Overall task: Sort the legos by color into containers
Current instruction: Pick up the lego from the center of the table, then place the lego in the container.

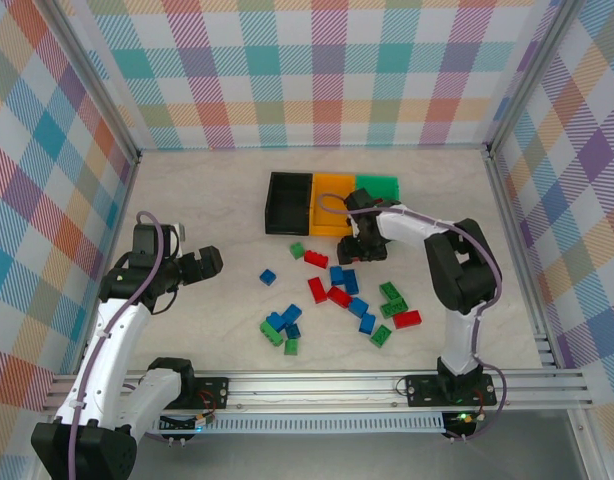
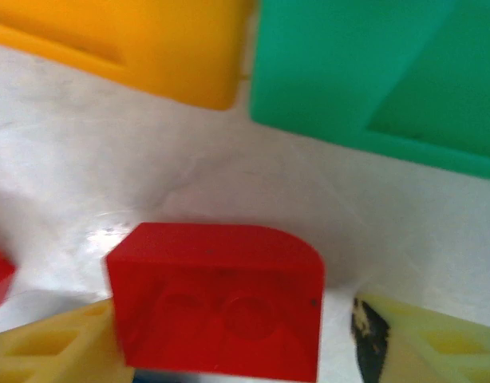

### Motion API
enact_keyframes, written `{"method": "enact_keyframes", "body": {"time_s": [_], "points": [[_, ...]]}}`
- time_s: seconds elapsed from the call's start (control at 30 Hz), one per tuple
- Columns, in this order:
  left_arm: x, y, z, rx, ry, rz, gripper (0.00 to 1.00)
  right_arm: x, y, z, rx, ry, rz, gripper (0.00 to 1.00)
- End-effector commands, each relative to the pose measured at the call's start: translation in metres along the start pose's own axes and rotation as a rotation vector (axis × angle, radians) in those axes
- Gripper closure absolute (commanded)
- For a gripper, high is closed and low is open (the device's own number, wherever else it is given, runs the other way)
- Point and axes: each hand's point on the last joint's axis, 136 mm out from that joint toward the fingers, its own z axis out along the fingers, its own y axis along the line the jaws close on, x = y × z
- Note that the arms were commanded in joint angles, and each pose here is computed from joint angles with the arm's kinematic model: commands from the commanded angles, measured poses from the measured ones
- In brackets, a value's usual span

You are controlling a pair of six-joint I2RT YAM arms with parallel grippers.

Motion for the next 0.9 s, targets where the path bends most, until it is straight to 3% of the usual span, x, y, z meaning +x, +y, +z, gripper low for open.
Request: {"method": "enact_keyframes", "body": {"time_s": [0.0, 0.13, 0.5, 0.63, 0.87], "points": [[0.005, 0.000, 0.001, 0.002, 0.013, 0.003, 0.00, -0.005, 0.012, 0.002, -0.024, -0.002, -0.016, 0.43], [0.005, 0.001, 0.002, -0.004, 0.015, 0.003, 0.00, -0.008, 0.012, -0.005, -0.022, -0.022, -0.025, 0.61], [0.004, 0.001, 0.001, 0.000, 0.009, 0.003, 0.00, -0.049, 0.001, -0.086, -0.023, -0.224, -0.014, 0.63], [0.005, -0.001, 0.002, 0.007, 0.017, 0.005, 0.00, -0.078, -0.023, -0.105, -0.026, -0.283, 0.048, 0.59], [0.005, -0.001, 0.001, 0.009, 0.015, 0.006, 0.00, -0.093, -0.040, -0.103, 0.011, -0.272, 0.083, 0.40]]}}
